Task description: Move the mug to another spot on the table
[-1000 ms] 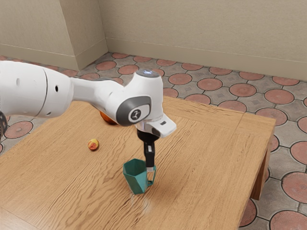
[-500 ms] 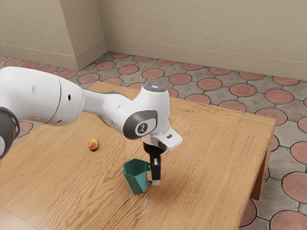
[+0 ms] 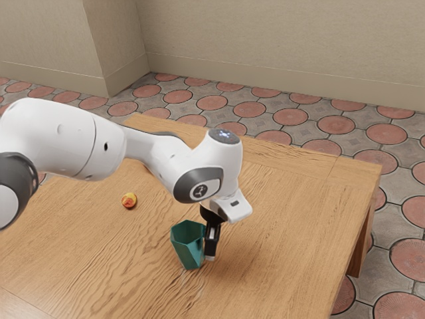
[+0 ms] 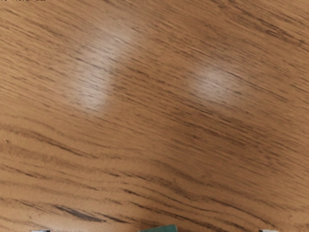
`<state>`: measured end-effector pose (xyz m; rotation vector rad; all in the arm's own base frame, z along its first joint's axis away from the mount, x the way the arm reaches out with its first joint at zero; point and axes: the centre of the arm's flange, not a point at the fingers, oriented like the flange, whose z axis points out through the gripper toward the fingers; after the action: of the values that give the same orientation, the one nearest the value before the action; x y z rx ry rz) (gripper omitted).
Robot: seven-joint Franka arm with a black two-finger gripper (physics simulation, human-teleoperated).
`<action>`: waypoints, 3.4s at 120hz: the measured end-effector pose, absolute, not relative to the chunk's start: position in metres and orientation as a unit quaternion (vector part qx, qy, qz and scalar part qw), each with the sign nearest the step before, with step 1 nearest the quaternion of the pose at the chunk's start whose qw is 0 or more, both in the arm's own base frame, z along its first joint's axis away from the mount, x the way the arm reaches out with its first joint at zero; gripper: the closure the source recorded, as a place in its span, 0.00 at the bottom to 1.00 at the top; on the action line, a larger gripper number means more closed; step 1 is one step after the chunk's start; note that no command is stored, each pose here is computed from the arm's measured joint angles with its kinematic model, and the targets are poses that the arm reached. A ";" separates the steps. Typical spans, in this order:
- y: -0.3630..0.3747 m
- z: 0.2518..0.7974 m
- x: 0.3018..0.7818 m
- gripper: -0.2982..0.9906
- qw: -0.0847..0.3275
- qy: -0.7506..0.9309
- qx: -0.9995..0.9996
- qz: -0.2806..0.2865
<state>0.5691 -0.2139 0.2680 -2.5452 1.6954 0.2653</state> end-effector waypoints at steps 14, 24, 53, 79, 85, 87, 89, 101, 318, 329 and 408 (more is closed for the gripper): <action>-0.217 0.266 0.568 0.55 0.039 0.557 -0.825 0.088; -0.216 0.265 0.568 0.62 0.040 0.557 -0.825 0.088; -0.213 0.296 0.565 0.74 0.042 0.549 -0.830 0.089; -0.198 0.318 0.571 0.79 0.069 0.543 -0.830 0.105; -0.188 0.322 0.576 0.79 0.079 0.538 -0.832 0.110; -0.185 0.325 0.579 0.80 0.082 0.536 -0.833 0.111; -0.183 0.327 0.581 0.80 0.085 0.533 -0.834 0.113; -0.166 0.344 0.599 0.81 0.097 0.516 -0.842 0.120; -0.107 0.298 0.692 0.27 0.052 0.444 -0.868 0.215; -0.115 0.364 0.680 0.26 0.020 0.441 -0.881 0.168; -0.091 0.569 0.569 0.23 -0.020 0.462 -0.886 0.032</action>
<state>0.5686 -0.0912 0.5686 -2.8190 1.4716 0.1028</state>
